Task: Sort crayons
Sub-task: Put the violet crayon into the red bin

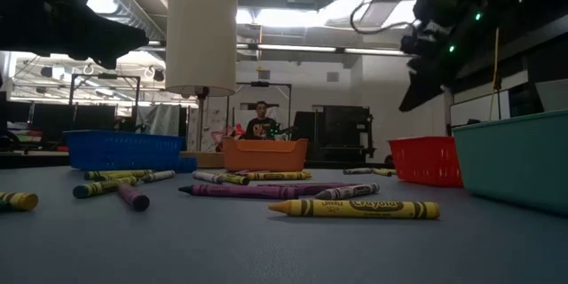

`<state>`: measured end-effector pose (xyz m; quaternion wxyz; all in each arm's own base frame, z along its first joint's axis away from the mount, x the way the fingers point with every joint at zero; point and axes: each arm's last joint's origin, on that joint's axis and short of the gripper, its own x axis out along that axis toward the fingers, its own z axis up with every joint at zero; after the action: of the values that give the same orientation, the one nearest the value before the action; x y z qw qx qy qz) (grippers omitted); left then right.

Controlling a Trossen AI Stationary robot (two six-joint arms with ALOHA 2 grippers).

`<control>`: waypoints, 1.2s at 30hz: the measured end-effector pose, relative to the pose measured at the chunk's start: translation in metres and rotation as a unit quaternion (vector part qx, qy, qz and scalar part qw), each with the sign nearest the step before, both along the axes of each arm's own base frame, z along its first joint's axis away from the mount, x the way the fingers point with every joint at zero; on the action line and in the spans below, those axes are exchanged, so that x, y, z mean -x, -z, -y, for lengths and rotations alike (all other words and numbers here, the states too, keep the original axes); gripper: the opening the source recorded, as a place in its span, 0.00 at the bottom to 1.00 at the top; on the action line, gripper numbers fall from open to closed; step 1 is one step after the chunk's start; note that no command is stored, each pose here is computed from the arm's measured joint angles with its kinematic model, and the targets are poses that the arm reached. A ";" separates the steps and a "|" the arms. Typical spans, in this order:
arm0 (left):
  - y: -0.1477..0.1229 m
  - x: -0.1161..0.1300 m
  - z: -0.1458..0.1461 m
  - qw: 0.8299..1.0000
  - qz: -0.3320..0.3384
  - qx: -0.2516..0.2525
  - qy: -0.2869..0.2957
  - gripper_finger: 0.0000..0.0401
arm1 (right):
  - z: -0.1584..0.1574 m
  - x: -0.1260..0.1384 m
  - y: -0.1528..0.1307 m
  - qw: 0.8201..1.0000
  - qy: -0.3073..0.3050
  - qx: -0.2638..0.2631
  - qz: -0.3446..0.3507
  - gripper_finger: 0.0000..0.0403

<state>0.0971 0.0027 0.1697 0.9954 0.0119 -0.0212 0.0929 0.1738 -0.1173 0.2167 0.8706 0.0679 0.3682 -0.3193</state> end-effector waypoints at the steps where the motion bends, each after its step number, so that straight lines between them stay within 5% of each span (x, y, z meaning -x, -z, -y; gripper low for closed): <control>1: 0.000 0.000 0.000 1.000 0.000 0.000 0.000 0.25 | 0.003 0.000 0.004 1.000 0.012 -0.004 0.004 0.33; 14: 0.000 0.000 0.000 1.000 0.000 0.000 0.000 0.25 | 0.027 -0.023 0.055 0.998 0.036 -0.036 -0.037 0.33; 26: 0.000 0.000 0.000 1.000 0.001 0.000 -0.002 0.25 | 0.049 -0.043 0.073 0.997 0.068 -0.010 0.037 0.33; 36: -0.001 0.000 -0.002 1.000 0.004 0.001 -0.029 0.25 | 0.070 -0.044 0.085 0.990 0.121 -0.040 0.056 0.33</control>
<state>0.0967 0.0044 0.1705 0.9922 0.0108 -0.0246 0.1216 0.2180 -0.1874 0.1317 0.8412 0.1645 0.3206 -0.4032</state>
